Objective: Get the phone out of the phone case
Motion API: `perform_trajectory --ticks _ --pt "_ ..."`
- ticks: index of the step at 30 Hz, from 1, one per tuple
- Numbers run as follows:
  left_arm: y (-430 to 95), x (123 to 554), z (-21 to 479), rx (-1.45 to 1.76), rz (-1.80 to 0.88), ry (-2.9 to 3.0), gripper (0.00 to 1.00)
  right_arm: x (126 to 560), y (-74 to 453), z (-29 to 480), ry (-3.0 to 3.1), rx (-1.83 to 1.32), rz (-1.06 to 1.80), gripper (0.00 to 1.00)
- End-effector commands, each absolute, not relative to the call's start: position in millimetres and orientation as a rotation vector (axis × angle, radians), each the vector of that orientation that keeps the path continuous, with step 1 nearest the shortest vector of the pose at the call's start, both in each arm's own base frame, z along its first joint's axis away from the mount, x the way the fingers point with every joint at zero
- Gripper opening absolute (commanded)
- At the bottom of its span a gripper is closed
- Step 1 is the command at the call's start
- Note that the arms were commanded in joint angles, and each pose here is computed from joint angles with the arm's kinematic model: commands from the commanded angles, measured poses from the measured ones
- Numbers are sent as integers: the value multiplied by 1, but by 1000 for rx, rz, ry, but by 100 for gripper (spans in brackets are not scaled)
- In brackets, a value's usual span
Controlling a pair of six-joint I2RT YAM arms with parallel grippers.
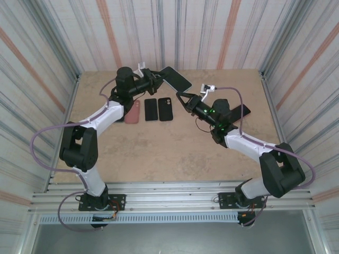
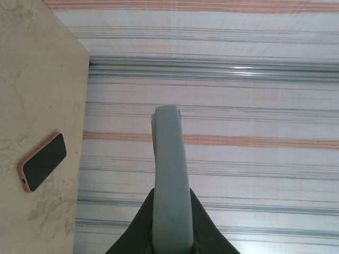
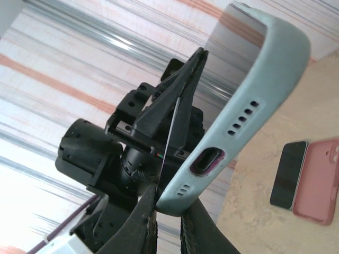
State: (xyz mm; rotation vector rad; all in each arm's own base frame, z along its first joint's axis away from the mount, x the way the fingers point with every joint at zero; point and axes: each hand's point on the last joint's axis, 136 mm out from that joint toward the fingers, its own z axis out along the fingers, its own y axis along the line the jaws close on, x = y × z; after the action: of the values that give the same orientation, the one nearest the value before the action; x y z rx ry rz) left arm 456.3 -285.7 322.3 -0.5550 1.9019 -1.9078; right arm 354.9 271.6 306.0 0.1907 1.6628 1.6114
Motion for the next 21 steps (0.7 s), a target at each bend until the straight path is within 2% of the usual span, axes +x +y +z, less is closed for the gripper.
perform_trajectory --ticks 1,6,16,21 --pt "-277 429 421 -426 -2081 1653 7 352 275 280 1786 48 1470 8" --pt "-281 421 430 -413 -2172 1622 7 359 264 269 1849 -2 1360 5" --pt "-282 409 429 -321 -2119 1665 4 364 252 279 1862 -37 1303 6" --pt "-280 408 417 -200 -2004 1717 4 357 250 294 1826 -129 1309 23"
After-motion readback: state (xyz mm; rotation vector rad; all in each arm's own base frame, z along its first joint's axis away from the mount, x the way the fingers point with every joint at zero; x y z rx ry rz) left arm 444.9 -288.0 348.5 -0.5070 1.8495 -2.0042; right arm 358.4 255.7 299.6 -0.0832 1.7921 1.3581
